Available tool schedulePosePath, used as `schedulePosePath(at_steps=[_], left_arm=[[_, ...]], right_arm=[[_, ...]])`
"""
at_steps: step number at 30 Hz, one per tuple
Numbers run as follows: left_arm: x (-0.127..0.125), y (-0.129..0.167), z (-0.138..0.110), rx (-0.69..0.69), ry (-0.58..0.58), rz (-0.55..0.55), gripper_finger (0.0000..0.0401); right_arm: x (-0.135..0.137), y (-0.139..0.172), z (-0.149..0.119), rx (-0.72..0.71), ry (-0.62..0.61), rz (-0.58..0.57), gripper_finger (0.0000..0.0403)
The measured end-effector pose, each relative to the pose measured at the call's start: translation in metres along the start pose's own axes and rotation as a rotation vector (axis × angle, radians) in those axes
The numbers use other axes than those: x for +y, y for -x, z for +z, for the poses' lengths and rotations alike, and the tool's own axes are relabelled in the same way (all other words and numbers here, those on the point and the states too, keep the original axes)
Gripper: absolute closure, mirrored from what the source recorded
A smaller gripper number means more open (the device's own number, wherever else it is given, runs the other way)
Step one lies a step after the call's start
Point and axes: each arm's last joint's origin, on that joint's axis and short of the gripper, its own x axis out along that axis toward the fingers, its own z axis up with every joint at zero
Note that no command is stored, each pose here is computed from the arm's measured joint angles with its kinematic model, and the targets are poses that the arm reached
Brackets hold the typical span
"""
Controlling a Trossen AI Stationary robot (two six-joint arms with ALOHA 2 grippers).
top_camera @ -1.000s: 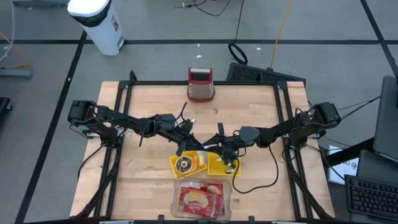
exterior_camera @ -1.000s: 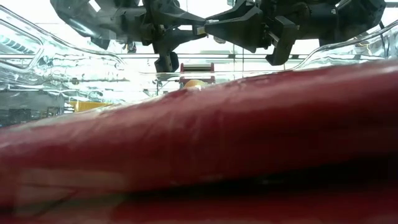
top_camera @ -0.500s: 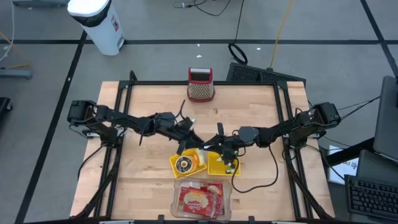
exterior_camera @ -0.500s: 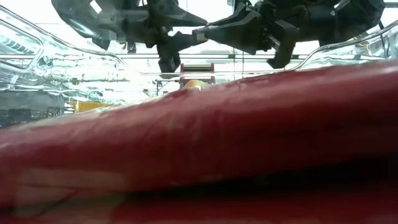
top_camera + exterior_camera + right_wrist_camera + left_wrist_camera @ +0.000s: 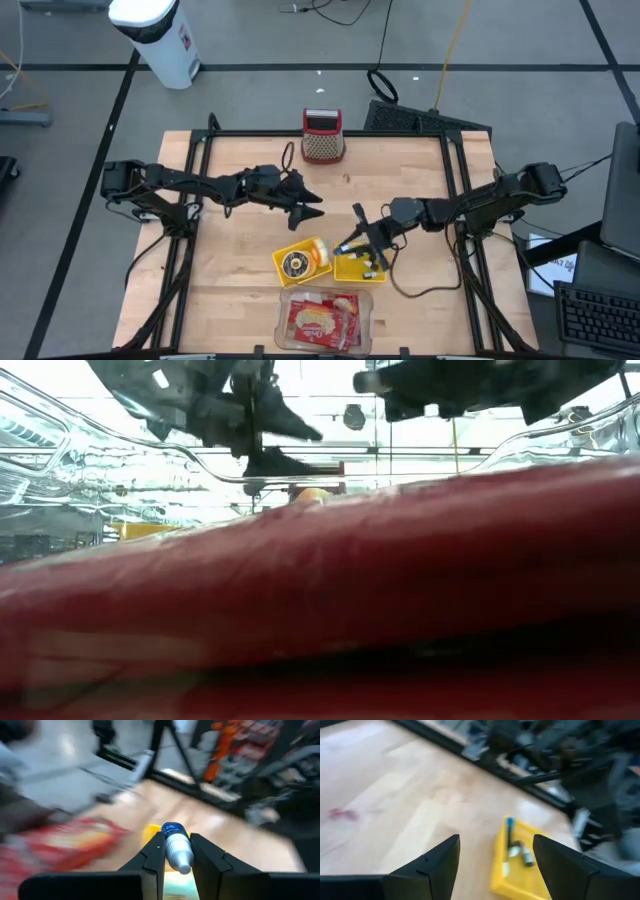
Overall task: Pick & Place Food Item
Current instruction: Put the blue food coloring bottle into the right yellow bin
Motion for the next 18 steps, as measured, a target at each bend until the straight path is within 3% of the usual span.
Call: schedulePosePath(at_steps=[4,10,18], left_arm=[[0.003,0.000,-0.007,0.035,0.011,0.104,0.0148],[0.001,-0.001,-0.016,0.088,-0.040,0.192,0.0153],[-0.004,-0.001,-0.030,0.161,-0.065,0.304,0.0153]], right_arm=[[0.003,0.006,-0.004,0.060,-0.183,0.128,0.0345],[0.011,0.003,-0.031,0.268,-0.325,0.172,0.0345],[0.023,0.009,-0.063,0.361,-0.367,0.186,0.0345]])
